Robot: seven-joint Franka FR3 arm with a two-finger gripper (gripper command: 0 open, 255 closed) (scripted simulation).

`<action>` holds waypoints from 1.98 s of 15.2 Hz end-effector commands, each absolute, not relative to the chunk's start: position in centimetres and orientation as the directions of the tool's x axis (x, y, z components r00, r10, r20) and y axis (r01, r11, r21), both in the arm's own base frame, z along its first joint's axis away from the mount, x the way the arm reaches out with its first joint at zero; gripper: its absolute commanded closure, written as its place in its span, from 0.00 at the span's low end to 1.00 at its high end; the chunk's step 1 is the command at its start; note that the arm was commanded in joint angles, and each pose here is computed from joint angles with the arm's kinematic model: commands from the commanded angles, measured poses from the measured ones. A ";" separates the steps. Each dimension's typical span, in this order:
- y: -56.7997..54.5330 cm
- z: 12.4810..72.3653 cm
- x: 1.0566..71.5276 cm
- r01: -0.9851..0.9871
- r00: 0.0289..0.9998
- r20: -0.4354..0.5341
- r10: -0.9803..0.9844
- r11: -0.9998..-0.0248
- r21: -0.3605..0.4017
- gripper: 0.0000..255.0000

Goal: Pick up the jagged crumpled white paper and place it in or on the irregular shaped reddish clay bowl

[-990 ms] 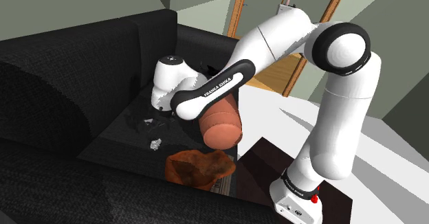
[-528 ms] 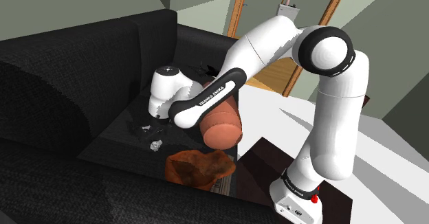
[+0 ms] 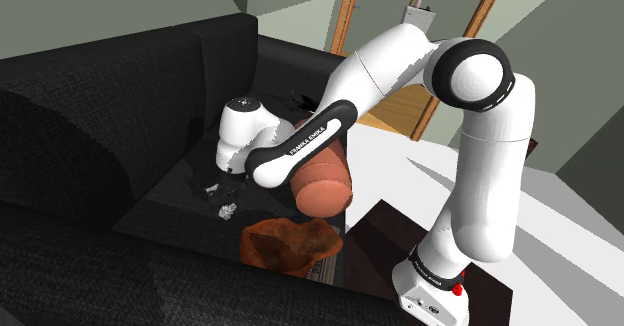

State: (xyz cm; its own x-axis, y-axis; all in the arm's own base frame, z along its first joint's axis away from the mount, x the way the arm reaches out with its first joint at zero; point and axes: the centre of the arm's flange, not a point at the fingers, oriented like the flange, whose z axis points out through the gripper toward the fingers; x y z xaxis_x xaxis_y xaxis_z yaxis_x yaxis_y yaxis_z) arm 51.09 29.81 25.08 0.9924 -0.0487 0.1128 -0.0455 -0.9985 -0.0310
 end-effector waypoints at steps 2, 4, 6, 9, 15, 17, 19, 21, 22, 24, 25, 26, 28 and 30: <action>29.8 25.1 51.1 -0.045 0.992 0.113 -0.049 -0.998 -0.031 1.00; 29.8 25.1 51.1 -0.045 0.992 0.113 -0.049 -0.998 -0.031 1.00; 29.8 25.1 51.1 -0.045 0.992 0.113 -0.049 -0.998 -0.031 1.00; 29.8 25.1 51.1 -0.045 0.992 0.113 -0.049 -0.998 -0.031 1.00; 29.8 28.2 51.1 -0.045 0.992 0.113 -0.049 -0.998 -0.031 1.00; 29.8 29.3 51.1 -0.045 0.992 0.113 -0.049 -0.998 -0.031 1.00; 29.8 30.4 51.1 -0.045 0.992 0.113 -0.049 -0.998 -0.031 1.00; 29.8 31.4 51.1 -0.045 0.992 0.113 -0.049 -0.998 -0.031 1.00; 29.8 31.9 51.1 -0.045 0.992 0.113 -0.049 -0.998 -0.031 1.00; 29.8 33.0 51.1 -0.045 0.992 0.113 -0.049 -0.998 -0.031 1.00; 29.8 33.5 51.1 -0.045 0.992 0.113 -0.049 -0.998 -0.031 1.00; 29.8 34.1 51.1 -0.045 0.992 0.113 -0.049 -0.998 -0.031 1.00; 29.8 35.1 51.1 -0.045 0.992 0.113 -0.049 -0.998 -0.031 1.00; 29.8 36.2 51.1 -0.045 0.992 0.113 -0.049 -0.998 -0.031 1.00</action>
